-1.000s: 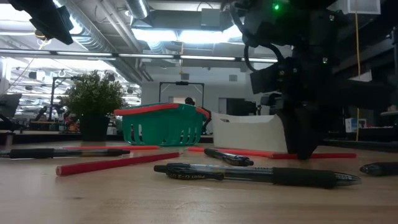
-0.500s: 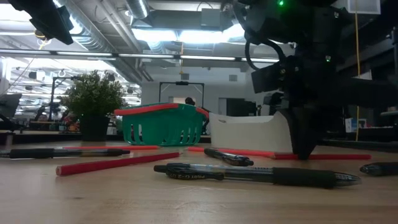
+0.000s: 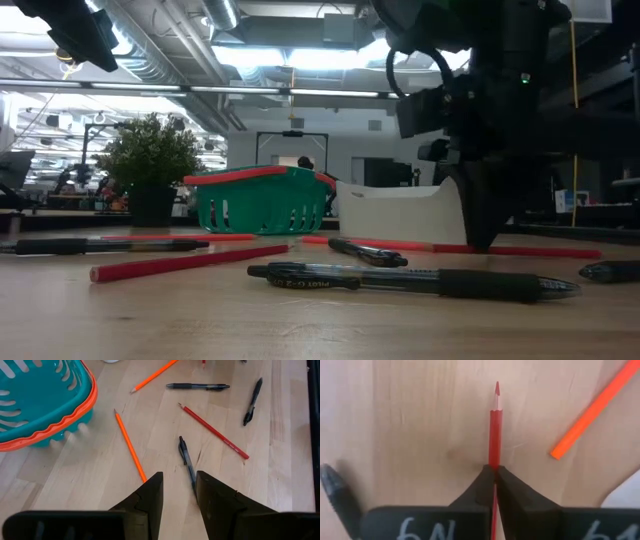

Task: Sort pens & pencils
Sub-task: Put the right red pencil into the blue bin

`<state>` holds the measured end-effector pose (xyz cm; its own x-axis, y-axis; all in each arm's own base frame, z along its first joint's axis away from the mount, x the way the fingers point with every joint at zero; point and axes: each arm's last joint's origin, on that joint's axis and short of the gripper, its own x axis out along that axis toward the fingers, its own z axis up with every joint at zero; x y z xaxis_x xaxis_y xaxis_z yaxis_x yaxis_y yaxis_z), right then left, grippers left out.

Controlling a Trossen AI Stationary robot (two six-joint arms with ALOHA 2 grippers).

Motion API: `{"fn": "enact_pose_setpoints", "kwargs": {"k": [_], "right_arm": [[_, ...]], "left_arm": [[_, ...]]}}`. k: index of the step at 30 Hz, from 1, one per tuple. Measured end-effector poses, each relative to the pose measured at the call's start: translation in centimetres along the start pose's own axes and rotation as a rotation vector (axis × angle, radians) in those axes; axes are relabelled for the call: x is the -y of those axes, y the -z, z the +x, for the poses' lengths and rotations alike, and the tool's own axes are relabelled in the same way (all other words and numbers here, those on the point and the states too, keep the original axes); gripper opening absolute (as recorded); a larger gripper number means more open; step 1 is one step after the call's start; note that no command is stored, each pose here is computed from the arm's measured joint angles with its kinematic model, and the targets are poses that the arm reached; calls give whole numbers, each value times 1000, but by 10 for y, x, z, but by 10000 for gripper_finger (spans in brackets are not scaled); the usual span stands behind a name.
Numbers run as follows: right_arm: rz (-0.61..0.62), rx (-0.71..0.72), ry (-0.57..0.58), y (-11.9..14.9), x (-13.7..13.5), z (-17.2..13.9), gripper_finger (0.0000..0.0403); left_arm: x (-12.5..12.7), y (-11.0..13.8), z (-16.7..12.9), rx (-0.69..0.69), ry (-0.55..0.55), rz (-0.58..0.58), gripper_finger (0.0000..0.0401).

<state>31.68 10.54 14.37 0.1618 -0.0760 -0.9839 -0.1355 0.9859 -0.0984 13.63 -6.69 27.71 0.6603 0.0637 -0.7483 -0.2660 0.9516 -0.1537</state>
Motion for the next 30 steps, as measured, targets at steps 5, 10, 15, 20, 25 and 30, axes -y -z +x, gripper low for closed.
{"fn": "enact_pose_setpoints", "kwargs": {"k": [5,10,15,20,25,30], "right_arm": [[6,5,0,1,-8,-2,15],[9,33,-3,-4,-15,-9,15],[8,55,-8,-8,-16,-13,15],[12,60,-8,-8,-16,-14,16],[13,75,-11,-10,-16,-14,16],[13,78,-10,-10,-16,-14,16]], "left_arm": [[0,0,0,0,0,0,110],[0,0,0,0,0,0,110],[0,0,0,1,0,0,110],[0,0,0,0,0,0,110],[0,0,0,0,0,0,110],[0,0,0,0,1,0,110]]}}
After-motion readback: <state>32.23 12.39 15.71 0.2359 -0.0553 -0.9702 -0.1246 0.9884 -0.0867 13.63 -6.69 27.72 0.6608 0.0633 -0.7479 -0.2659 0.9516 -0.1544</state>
